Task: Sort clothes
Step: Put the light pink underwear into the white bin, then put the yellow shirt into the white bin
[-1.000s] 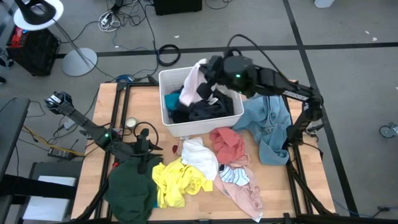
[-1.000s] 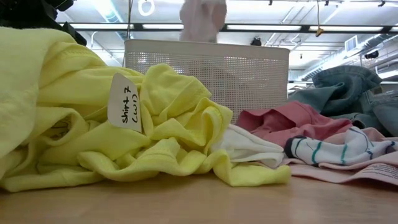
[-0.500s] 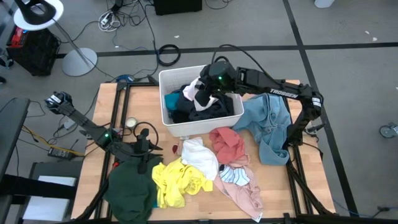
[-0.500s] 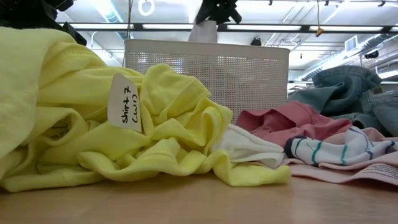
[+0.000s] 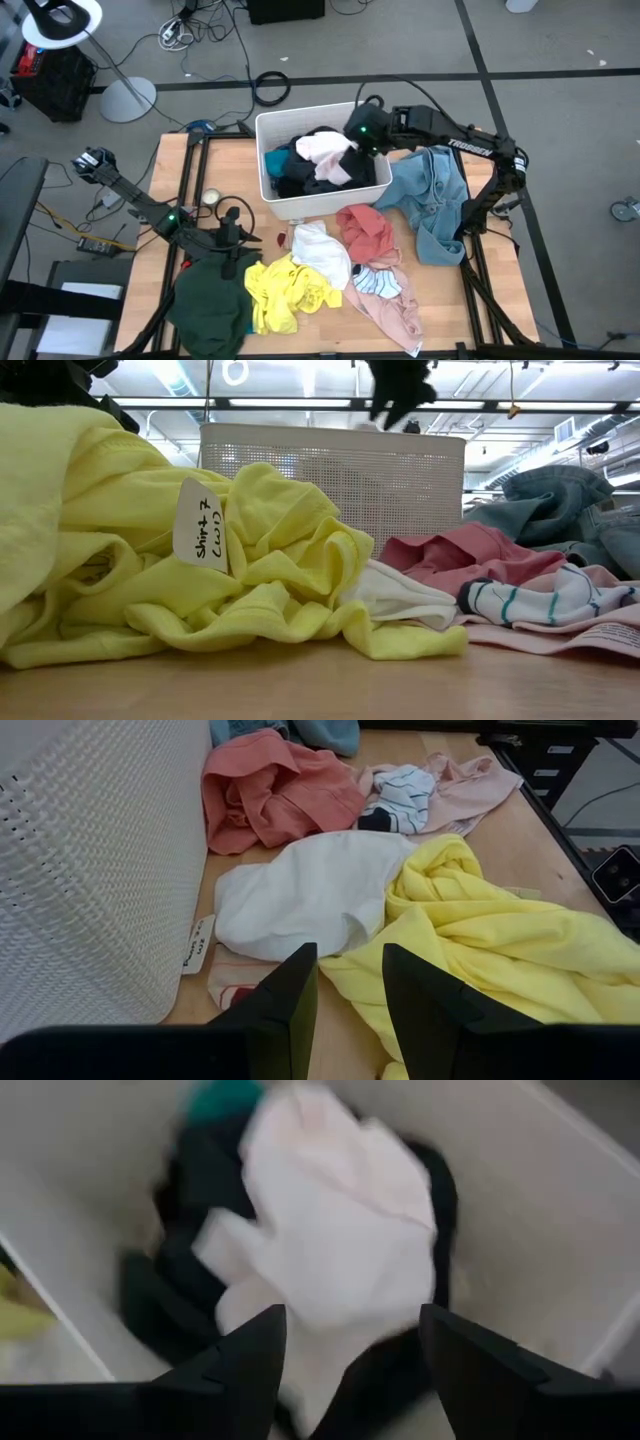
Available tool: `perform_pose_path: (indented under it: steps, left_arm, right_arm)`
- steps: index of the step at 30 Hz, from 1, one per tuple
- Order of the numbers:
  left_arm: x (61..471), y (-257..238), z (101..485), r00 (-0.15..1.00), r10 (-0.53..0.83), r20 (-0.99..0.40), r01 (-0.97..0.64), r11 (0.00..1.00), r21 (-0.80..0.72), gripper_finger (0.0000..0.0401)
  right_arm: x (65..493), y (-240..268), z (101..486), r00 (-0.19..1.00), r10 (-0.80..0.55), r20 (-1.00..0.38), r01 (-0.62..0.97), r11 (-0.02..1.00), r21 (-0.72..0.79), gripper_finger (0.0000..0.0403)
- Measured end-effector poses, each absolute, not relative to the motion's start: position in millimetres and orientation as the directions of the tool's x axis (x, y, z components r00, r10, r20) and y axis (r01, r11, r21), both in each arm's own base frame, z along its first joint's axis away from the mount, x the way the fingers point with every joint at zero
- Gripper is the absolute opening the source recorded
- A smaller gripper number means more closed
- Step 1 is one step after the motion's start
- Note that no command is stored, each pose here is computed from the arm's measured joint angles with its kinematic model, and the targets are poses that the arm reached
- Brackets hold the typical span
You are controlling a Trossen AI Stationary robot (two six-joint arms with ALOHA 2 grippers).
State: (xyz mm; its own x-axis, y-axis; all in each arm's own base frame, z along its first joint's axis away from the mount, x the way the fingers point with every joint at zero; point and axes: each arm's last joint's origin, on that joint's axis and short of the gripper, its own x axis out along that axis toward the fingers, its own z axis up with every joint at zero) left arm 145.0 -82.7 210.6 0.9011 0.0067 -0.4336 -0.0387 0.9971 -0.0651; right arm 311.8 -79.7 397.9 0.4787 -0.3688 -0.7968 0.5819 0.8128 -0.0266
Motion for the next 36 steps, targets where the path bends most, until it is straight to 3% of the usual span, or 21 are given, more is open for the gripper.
perform_pose_path:
  steps: [3,9,17,25,31,36]
  left_arm:
    - [145.1,-82.8,210.6,0.901,0.006,-0.433,-0.040,0.997,-0.069,0.0121]
    - [145.0,-82.7,210.5,0.901,0.006,-0.434,-0.050,0.995,-0.089,0.0121]
    - [145.1,-82.8,210.8,0.902,0.006,-0.432,-0.050,0.995,-0.091,0.0121]
    - [147.7,-84.2,216.6,0.927,0.002,-0.376,-0.055,0.990,-0.132,0.0121]
    - [151.1,-87.5,228.0,0.953,-0.050,-0.300,-0.012,0.979,-0.202,0.0121]
    - [158.4,-96.1,251.0,0.949,-0.107,-0.298,0.042,0.975,-0.217,0.0121]
  right_arm:
    - [305.6,-77.7,393.8,0.415,-0.353,-0.839,0.584,0.810,-0.052,0.0227]
    - [300.6,-71.4,398.8,0.422,-0.362,-0.831,0.575,0.816,-0.063,0.0225]
    - [271.6,-48.4,426.5,0.490,-0.421,-0.763,0.577,0.813,-0.079,0.0214]
    - [230.0,9.1,448.7,0.558,-0.450,-0.697,0.573,0.817,-0.069,0.0203]
    - [213.1,67.9,439.4,0.559,-0.489,-0.670,0.564,0.816,-0.125,0.0197]
    - [208.6,118.4,399.1,0.582,-0.514,-0.630,0.545,0.822,-0.168,0.0196]
